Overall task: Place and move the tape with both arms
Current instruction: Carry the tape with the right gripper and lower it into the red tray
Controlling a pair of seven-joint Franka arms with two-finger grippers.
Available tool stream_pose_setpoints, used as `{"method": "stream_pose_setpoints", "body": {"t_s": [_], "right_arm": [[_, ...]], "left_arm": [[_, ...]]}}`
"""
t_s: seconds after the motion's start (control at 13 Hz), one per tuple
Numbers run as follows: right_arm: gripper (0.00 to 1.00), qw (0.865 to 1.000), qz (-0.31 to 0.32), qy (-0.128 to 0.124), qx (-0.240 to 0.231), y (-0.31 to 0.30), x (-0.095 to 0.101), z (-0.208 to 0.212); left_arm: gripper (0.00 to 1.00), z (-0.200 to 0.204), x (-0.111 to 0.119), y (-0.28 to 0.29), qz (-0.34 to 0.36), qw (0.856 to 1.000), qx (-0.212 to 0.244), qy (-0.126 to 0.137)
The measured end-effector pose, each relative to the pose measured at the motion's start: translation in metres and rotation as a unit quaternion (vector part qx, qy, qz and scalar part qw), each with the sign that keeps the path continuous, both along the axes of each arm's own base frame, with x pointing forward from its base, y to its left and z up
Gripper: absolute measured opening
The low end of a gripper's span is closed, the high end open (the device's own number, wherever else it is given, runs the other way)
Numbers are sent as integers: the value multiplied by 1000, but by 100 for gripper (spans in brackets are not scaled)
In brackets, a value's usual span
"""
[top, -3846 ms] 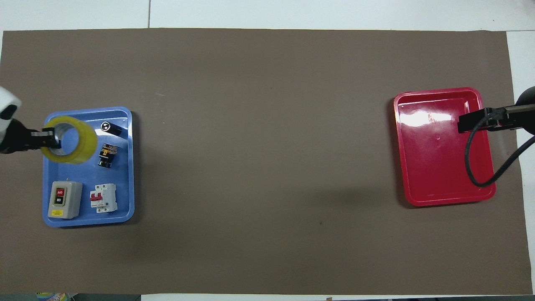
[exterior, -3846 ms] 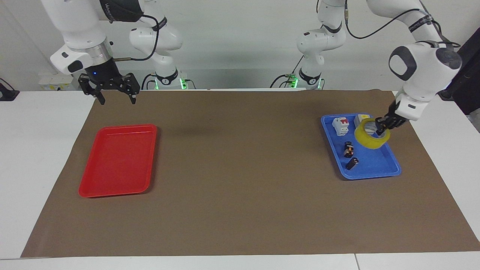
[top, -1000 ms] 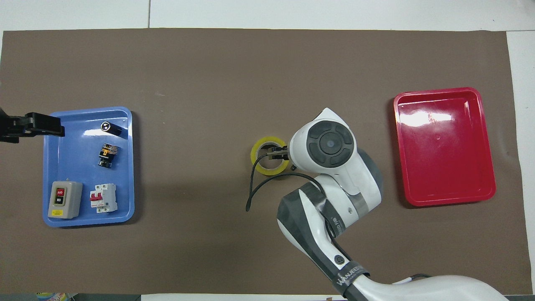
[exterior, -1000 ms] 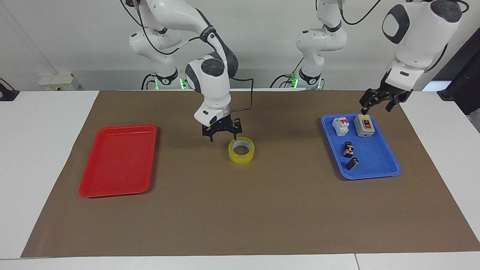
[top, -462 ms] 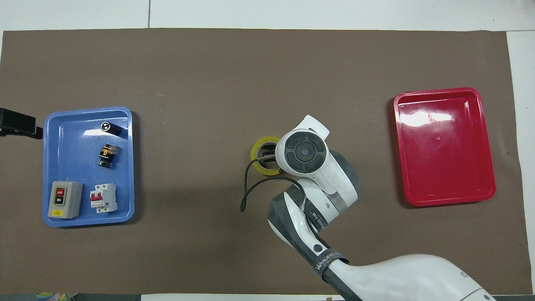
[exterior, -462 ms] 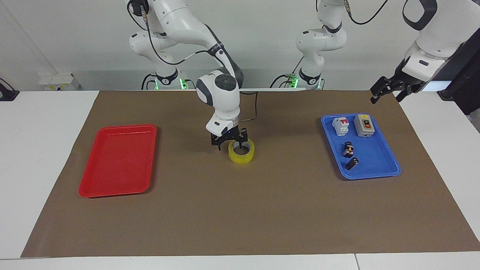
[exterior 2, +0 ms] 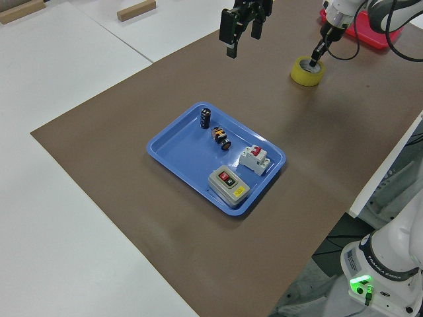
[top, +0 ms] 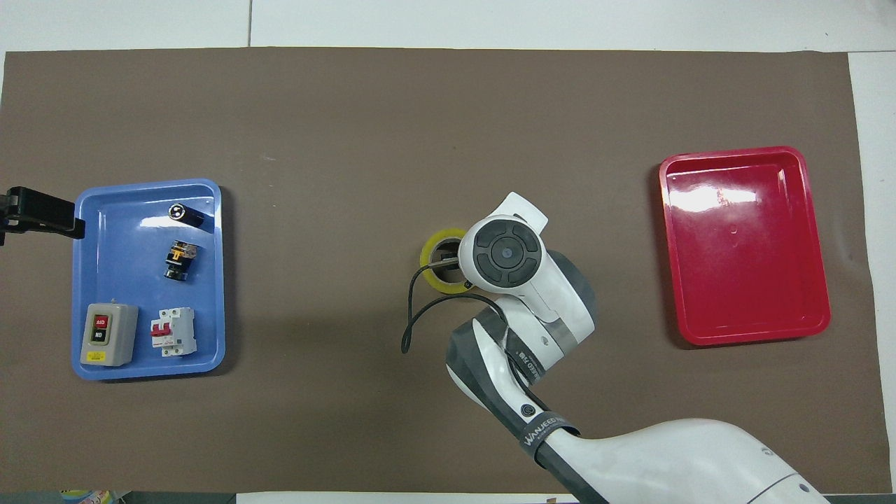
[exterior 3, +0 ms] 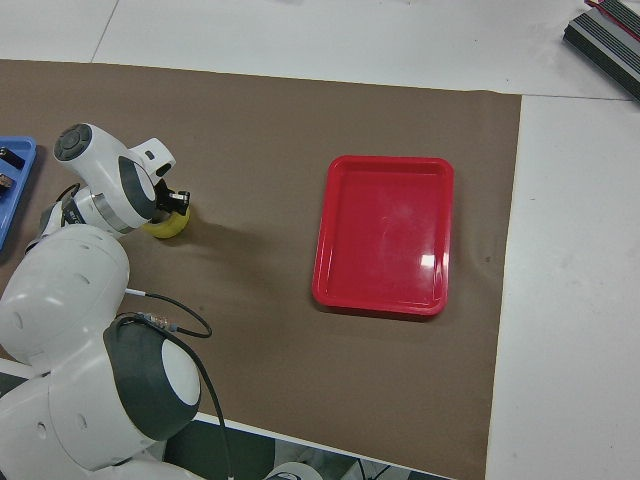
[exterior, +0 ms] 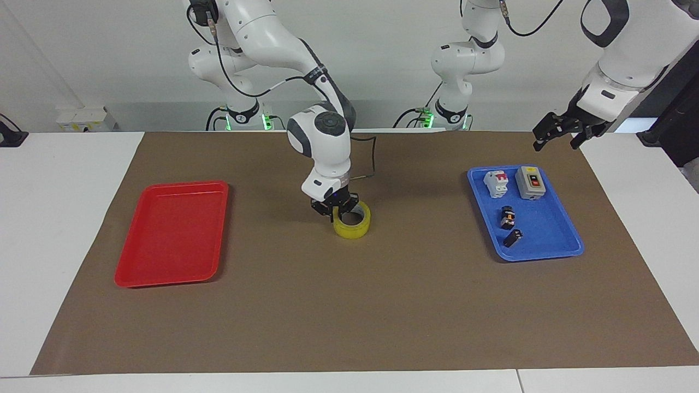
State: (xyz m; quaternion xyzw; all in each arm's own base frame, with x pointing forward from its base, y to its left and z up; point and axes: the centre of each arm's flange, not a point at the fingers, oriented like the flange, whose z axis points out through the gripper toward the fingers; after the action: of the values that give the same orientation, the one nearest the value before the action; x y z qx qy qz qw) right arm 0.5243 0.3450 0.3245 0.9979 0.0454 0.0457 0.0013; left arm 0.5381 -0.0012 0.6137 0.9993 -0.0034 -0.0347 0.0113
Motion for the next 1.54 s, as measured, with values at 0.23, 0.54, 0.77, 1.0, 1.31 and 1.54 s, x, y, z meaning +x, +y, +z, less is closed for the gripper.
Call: {"method": "stream_pose_setpoints", "body": {"t_s": [0.23, 0.54, 0.77, 1.0, 1.31, 1.54], "right_arm": [[21, 1000, 4, 12, -23, -21, 30, 55], [21, 998, 38, 32, -44, -193, 67, 138], [21, 996, 63, 46, -47, -318, 69, 133], [21, 996, 82, 8, -47, -420, 61, 91], [21, 997, 57, 24, -42, -463, 32, 53], [21, 999, 25, 20, -23, -484, 15, 41]], "left_arm": [[100, 0, 0, 2, 2, 1000, 0, 0], [100, 0, 0, 2, 2, 1000, 0, 0], [100, 0, 0, 2, 2, 1000, 0, 0], [100, 0, 0, 2, 2, 1000, 0, 0], [100, 0, 0, 2, 2, 1000, 0, 0], [100, 0, 0, 2, 2, 1000, 0, 0]]}}
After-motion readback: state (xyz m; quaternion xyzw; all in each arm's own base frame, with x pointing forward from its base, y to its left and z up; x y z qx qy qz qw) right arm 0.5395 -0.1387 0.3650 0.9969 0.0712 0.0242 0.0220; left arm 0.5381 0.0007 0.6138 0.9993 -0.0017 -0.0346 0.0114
